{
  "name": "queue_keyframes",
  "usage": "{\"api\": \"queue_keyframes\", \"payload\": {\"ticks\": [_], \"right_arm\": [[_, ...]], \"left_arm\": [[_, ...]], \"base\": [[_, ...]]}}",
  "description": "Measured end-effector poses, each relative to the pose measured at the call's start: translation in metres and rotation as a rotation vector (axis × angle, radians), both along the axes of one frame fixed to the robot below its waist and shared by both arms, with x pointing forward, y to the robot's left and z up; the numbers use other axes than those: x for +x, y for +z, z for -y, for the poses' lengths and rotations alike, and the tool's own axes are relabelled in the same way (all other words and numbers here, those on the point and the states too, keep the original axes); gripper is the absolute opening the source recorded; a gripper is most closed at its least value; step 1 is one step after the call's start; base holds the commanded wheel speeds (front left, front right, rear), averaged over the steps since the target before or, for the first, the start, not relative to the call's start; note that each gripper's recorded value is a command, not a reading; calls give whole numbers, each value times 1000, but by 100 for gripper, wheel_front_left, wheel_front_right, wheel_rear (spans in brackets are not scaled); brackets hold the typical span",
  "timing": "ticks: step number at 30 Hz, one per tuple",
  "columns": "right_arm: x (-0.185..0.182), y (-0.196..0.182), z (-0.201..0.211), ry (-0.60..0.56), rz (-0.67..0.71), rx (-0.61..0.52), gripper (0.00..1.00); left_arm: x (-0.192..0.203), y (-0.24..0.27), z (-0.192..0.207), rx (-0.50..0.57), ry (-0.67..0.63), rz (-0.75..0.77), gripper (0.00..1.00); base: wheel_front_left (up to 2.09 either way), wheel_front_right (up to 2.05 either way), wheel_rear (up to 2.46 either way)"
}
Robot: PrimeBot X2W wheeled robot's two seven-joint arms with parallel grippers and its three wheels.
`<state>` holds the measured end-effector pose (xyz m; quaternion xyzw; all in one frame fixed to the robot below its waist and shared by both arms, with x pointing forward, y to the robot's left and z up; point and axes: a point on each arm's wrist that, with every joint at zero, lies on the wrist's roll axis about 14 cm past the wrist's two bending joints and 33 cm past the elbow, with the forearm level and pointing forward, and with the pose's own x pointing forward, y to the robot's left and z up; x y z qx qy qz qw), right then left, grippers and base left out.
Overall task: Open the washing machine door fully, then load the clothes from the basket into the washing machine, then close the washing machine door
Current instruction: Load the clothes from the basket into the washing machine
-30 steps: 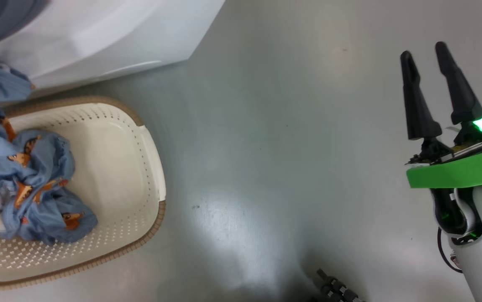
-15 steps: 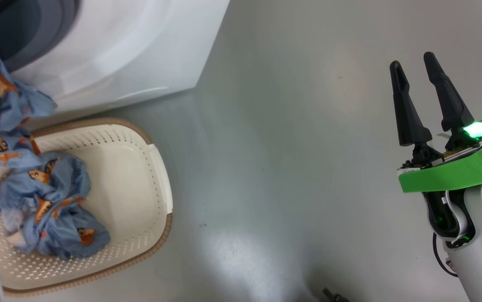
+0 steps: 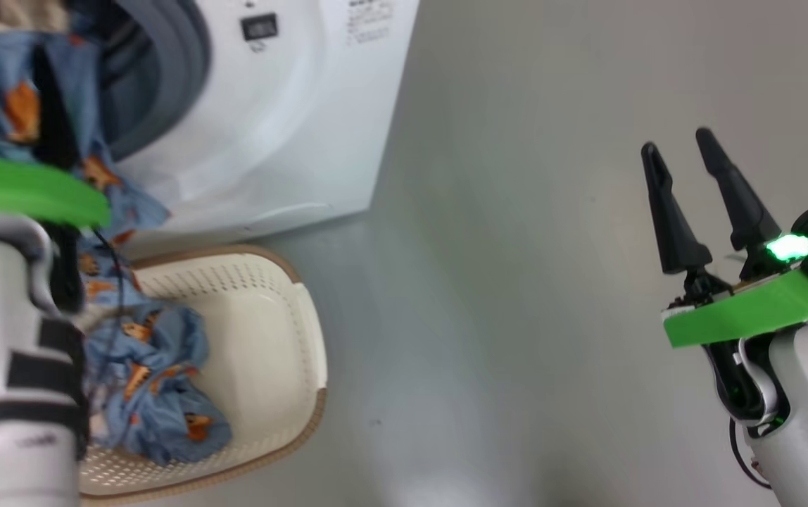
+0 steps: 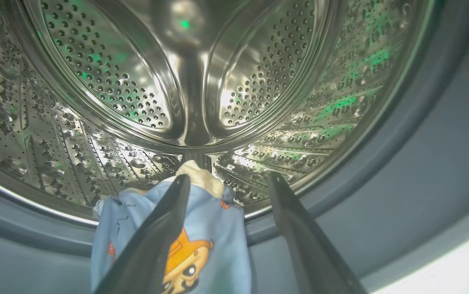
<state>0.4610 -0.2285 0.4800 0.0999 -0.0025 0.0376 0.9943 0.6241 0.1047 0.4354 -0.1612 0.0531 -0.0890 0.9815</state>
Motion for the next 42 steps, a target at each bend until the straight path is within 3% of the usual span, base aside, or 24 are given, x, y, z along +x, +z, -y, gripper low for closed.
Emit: {"api": "queue_keyframes", "payload": {"ticks": [31, 42], "right_arm": [[-64, 53, -57, 136, 110, 63, 100], [-70, 58, -63, 149, 126, 69, 100]], "left_arm": [[-207, 58, -78, 63, 136, 114, 100], [-234, 70, -88, 64, 176, 157, 100]], "base": [[0, 0, 0], [0, 0, 0]]}}
